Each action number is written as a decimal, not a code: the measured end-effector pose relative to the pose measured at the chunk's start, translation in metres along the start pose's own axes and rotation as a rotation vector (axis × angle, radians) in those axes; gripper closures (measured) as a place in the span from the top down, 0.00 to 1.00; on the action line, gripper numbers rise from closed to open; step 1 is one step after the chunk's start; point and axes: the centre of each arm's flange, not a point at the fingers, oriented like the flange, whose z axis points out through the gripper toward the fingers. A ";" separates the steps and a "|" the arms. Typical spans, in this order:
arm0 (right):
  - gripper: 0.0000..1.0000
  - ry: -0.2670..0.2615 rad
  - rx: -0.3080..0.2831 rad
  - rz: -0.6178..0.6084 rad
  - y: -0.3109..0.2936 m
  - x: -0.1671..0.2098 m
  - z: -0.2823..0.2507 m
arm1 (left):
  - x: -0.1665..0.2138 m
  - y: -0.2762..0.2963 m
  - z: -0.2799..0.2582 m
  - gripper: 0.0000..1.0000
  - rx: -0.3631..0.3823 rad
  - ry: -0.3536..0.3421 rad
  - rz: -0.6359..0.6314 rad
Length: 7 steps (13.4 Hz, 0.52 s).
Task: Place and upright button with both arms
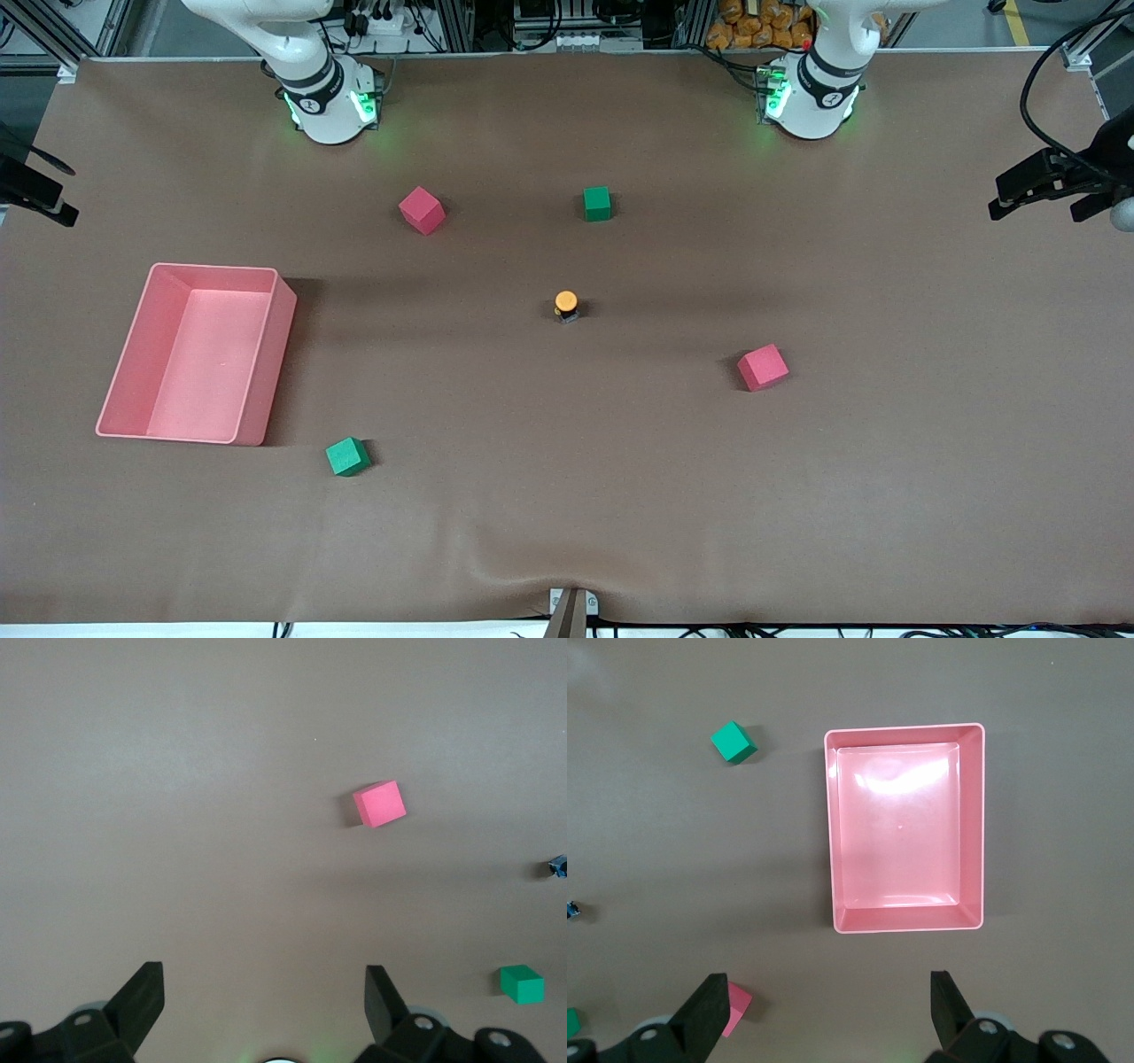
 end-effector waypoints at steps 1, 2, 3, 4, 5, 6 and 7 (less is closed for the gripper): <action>1.00 0.000 0.000 0.000 0.000 0.000 0.000 | 0.000 0.000 0.001 1.00 0.000 -0.002 0.000; 1.00 0.000 0.000 0.000 0.000 0.000 0.000 | 0.000 0.000 0.002 1.00 0.000 -0.003 0.000; 1.00 0.000 0.000 0.000 0.000 0.000 0.000 | 0.000 0.000 0.002 1.00 0.000 -0.004 -0.001; 1.00 0.000 0.000 0.000 0.000 0.000 0.000 | 0.001 0.000 0.003 1.00 0.000 -0.005 -0.001; 1.00 0.000 0.000 0.000 0.000 0.000 0.000 | 0.001 0.000 0.003 1.00 0.001 -0.005 -0.001; 1.00 0.000 0.000 0.000 0.000 0.000 0.000 | 0.001 0.000 0.003 1.00 0.002 -0.005 -0.001; 1.00 0.000 0.000 0.000 0.000 0.000 0.000 | 0.001 0.000 0.003 1.00 0.003 -0.005 -0.001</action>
